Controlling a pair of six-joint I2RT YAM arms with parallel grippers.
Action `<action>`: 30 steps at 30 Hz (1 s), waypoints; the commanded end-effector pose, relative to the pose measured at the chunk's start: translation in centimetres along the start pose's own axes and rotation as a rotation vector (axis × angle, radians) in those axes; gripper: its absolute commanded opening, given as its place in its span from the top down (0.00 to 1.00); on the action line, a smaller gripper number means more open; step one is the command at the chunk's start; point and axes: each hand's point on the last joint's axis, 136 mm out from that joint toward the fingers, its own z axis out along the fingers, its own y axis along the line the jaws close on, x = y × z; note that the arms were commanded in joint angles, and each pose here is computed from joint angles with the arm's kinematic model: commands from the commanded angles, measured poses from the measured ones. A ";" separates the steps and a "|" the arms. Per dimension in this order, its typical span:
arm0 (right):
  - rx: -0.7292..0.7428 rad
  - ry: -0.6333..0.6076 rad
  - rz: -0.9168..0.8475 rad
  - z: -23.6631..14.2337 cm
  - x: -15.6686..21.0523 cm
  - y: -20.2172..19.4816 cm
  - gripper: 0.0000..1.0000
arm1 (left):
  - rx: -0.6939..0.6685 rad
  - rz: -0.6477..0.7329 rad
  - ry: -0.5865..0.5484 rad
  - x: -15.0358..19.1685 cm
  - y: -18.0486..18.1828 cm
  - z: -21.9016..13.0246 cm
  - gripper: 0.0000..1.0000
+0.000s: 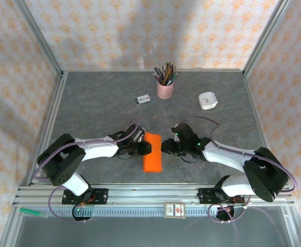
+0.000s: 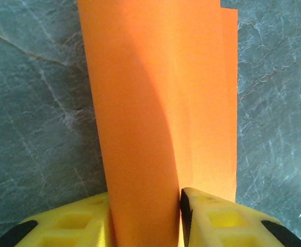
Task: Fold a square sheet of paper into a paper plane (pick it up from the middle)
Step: Fold the square sheet of paper at the bottom-center of the table.
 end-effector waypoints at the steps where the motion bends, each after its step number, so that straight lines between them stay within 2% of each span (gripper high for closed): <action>1: -0.018 -0.005 -0.018 0.6 -1.7 0.7 0.67 | -0.111 0.033 0.090 2.3 2.5 0.8 0.62; 5: -0.004 -0.012 -0.028 2.0 -3.6 1.2 0.67 | -0.126 0.048 0.099 2.4 2.7 0.8 0.62; 11: 0.038 -0.016 -0.016 3.9 -5.5 -0.1 0.66 | -0.156 0.077 0.108 2.4 3.2 0.9 0.60; 18: 0.069 0.017 -0.035 5.6 -5.6 -1.0 0.66 | -0.174 0.090 0.123 2.5 3.5 1.3 0.60; 30: 0.063 0.024 -0.033 6.4 -5.6 -1.2 0.67 | -0.201 0.121 0.152 2.8 4.0 1.9 0.58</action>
